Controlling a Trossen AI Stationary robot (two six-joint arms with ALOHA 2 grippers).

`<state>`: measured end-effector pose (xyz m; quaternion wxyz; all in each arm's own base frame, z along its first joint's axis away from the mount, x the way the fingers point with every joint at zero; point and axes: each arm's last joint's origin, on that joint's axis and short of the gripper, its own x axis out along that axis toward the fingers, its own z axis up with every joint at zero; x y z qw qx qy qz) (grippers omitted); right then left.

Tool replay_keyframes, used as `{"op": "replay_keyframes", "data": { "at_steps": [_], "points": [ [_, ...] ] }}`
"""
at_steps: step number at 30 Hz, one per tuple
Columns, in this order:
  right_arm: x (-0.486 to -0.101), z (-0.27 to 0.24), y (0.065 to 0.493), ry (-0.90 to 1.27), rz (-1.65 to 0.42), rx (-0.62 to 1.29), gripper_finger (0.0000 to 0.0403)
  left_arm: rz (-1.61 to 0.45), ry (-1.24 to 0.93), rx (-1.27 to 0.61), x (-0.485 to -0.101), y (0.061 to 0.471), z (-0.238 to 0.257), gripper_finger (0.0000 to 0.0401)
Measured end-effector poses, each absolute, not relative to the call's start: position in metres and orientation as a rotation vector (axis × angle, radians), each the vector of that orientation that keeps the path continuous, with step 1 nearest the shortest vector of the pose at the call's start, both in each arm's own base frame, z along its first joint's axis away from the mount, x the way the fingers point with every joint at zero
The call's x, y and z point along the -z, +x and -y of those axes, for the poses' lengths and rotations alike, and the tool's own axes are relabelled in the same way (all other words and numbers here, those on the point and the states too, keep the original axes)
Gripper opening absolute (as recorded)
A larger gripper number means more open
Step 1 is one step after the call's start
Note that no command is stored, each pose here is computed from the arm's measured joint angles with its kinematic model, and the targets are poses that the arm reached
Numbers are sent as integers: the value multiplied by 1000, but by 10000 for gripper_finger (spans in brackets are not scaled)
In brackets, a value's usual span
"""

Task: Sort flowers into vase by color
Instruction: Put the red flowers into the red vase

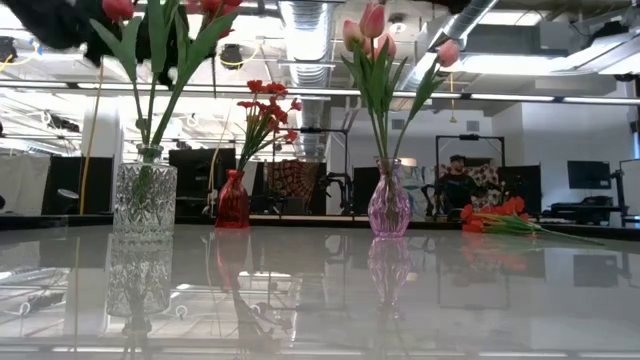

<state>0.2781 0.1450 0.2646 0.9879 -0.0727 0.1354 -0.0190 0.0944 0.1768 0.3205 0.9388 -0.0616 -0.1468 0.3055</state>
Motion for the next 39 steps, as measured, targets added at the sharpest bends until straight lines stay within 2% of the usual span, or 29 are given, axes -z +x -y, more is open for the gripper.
{"op": "replay_keyframes", "data": {
  "at_steps": [7, 12, 14, 23, 33, 39],
  "points": [
    [-260, -132, 220, -74, -205, 181, 313, 378, -200, -769, -263, 90, -173, 2],
    [-255, -117, 196, 10, -131, 201, 313, 365, -214, -730, -242, 104, -172, 2],
    [-253, -114, 192, 25, -112, 193, 313, 330, -228, -731, -232, 113, -174, 2],
    [-250, -112, 188, 20, -116, 187, 313, 408, -220, -723, -213, 145, -179, 2],
    [-249, -120, 183, 8, -124, 144, 313, 378, -217, -762, -193, 151, -188, 2],
    [-249, -125, 180, 23, -127, 118, 313, 349, -210, -681, -194, 146, -191, 2]
  ]
}}
